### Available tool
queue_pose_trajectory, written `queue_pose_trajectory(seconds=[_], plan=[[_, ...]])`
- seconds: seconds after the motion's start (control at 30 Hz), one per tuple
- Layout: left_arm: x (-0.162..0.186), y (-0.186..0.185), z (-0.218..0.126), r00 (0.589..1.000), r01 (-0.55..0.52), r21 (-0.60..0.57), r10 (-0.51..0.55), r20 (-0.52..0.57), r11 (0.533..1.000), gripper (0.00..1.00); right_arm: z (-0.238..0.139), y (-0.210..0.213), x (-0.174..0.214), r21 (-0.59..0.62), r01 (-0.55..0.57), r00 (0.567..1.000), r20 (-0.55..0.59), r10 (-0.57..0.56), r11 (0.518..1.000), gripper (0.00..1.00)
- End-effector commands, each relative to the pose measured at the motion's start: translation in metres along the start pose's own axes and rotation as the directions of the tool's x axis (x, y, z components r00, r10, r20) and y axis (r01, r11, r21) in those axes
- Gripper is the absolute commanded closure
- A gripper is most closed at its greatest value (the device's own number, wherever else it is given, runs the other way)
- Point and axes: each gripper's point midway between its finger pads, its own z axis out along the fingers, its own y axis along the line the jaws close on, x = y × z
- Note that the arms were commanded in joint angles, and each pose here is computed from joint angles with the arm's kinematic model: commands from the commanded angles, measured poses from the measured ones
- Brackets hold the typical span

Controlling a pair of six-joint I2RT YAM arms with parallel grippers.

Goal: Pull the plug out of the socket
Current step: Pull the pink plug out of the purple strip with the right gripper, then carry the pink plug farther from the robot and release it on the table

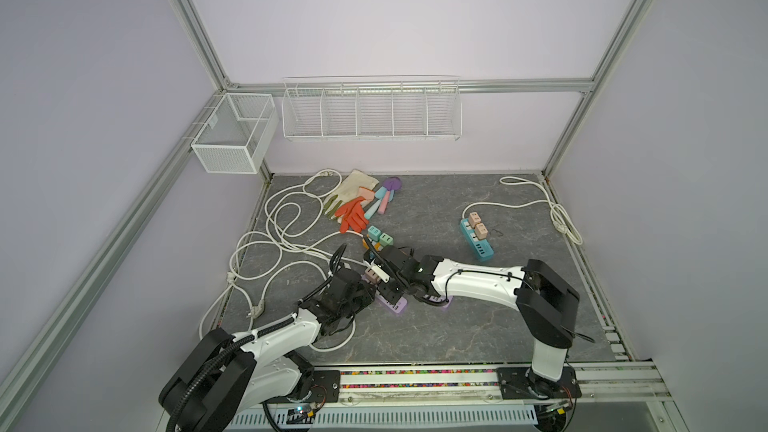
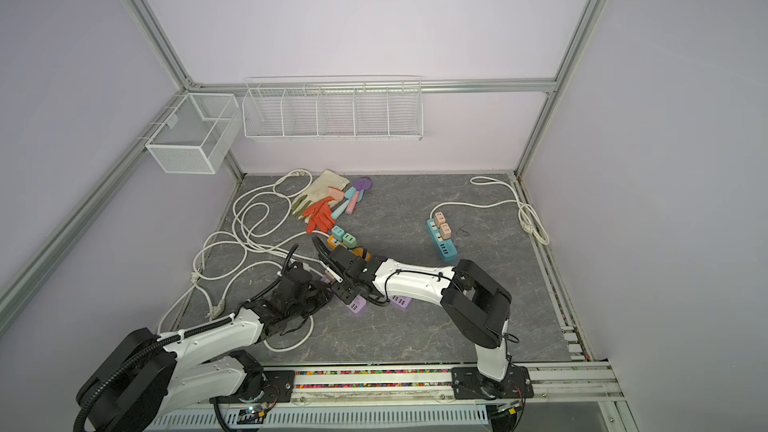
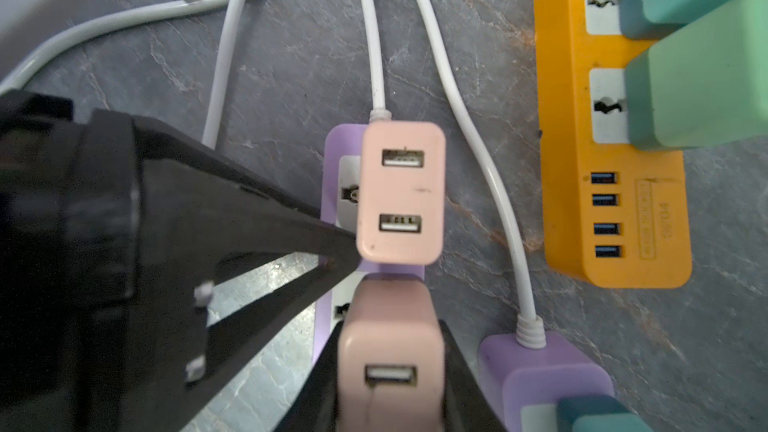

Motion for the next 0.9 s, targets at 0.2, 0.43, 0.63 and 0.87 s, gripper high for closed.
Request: queue_pose_trajectory(seconds=[0.2, 0.43, 0.63, 0.87], plan=[[0.025, 0.053, -0.005, 0.996, -0.006, -0.197, -0.010, -0.084, 0.980, 0.72, -0.043, -0.005, -0.025, -0.046, -0.051, 0.991, 0.122, 0.056, 0.998, 0.93], [0.011, 0.023, -0.012, 0.998, -0.014, -0.134, 0.006, -0.060, 0.991, 0.70, -0.073, -0.009, -0.028, -0.124, -0.132, 0.973, 0.172, 0.152, 0.984, 0.93], [0.000, 0.004, -0.021, 0.999, -0.033, -0.092, 0.030, -0.030, 0.995, 0.68, -0.101, -0.024, -0.035, -0.182, -0.209, 0.945, 0.213, 0.246, 0.961, 0.93], [-0.012, -0.011, -0.044, 0.997, -0.076, -0.079, 0.077, 0.009, 0.994, 0.65, -0.128, -0.061, -0.036, -0.227, -0.354, 0.877, 0.256, 0.406, 0.907, 0.93]])
